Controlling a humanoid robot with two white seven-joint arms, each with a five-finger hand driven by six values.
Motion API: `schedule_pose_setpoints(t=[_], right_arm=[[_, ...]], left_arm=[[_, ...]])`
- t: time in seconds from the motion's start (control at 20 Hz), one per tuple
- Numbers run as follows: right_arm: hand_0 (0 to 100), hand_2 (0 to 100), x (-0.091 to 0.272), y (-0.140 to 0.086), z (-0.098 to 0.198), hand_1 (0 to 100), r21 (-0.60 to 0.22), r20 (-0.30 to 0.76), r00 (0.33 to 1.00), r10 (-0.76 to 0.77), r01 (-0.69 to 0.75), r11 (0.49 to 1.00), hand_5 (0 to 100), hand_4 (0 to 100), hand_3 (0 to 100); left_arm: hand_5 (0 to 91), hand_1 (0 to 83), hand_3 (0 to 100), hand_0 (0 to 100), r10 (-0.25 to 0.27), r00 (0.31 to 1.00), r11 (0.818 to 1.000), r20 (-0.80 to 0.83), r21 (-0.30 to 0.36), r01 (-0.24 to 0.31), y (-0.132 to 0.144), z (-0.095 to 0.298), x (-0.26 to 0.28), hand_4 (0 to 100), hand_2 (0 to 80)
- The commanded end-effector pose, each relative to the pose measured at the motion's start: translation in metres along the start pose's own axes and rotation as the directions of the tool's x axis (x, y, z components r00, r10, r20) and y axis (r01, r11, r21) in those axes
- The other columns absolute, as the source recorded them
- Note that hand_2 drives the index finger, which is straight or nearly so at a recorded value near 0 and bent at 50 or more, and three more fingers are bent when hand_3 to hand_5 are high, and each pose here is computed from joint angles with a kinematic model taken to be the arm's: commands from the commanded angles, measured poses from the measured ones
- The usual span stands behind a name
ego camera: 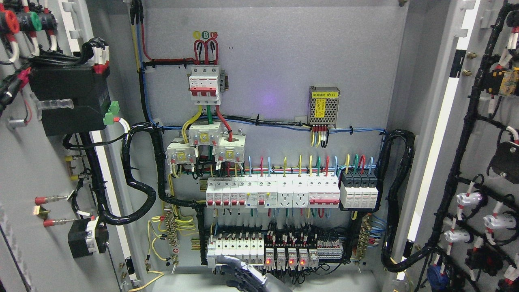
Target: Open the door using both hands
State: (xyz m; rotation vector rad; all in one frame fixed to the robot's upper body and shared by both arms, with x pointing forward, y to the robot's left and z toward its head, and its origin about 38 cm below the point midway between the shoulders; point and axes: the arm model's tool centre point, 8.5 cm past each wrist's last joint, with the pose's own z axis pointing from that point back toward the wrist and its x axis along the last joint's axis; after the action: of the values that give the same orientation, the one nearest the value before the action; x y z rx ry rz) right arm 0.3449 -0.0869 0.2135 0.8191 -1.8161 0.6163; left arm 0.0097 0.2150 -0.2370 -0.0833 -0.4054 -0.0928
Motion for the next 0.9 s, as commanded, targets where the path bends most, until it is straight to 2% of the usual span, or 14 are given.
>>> schedule_pose_setpoints(t=[0.0, 0.25, 0.4, 0.7, 0.85], right_arm=[[0, 0, 0.039, -0.003, 0.04, 0, -0.075, 0.118, 0.989, 0.09, -0.082, 0.994, 0, 0, 0], [0, 0, 0.042, -0.008, 0.066, 0, -0.142, 0.211, 0.967, 0.14, -0.111, 0.984, 0, 0, 0], [0, 0, 0.045, -0.018, 0.083, 0, -0.202, 0.217, 0.96, 0.176, -0.133, 0.97, 0, 0, 0], [0, 0, 0.059, -0.029, 0.104, 0, -0.243, 0.255, 0.931, 0.261, -0.2, 0.949, 0, 0, 0], [0, 0, 0.067, -0.043, 0.124, 0, -0.281, 0.231, 0.916, 0.328, -0.26, 0.924, 0, 0, 0]], left_arm=[[0.0, 0.0, 0, 0, -0.088, 0.898, 0.99, 0.43, -0.062, 0.127, -0.018, 0.039, 0.129, 0, 0.0], [0.0, 0.0, 0, 0, -0.105, 0.869, 0.983, 0.483, -0.081, 0.164, -0.024, 0.06, 0.135, 0, 0.0], [0.0, 0.0, 0, 0, -0.129, 0.807, 0.971, 0.577, -0.093, 0.221, -0.028, 0.089, 0.161, 0, 0.0], [0.0, 0.0, 0, 0, -0.096, 0.676, 0.956, 0.731, -0.122, 0.268, -0.043, 0.161, 0.197, 0, 0.0], [0.0, 0.0, 0, 0, -0.09, 0.599, 0.947, 0.795, -0.117, 0.298, -0.045, 0.189, 0.216, 0, 0.0]])
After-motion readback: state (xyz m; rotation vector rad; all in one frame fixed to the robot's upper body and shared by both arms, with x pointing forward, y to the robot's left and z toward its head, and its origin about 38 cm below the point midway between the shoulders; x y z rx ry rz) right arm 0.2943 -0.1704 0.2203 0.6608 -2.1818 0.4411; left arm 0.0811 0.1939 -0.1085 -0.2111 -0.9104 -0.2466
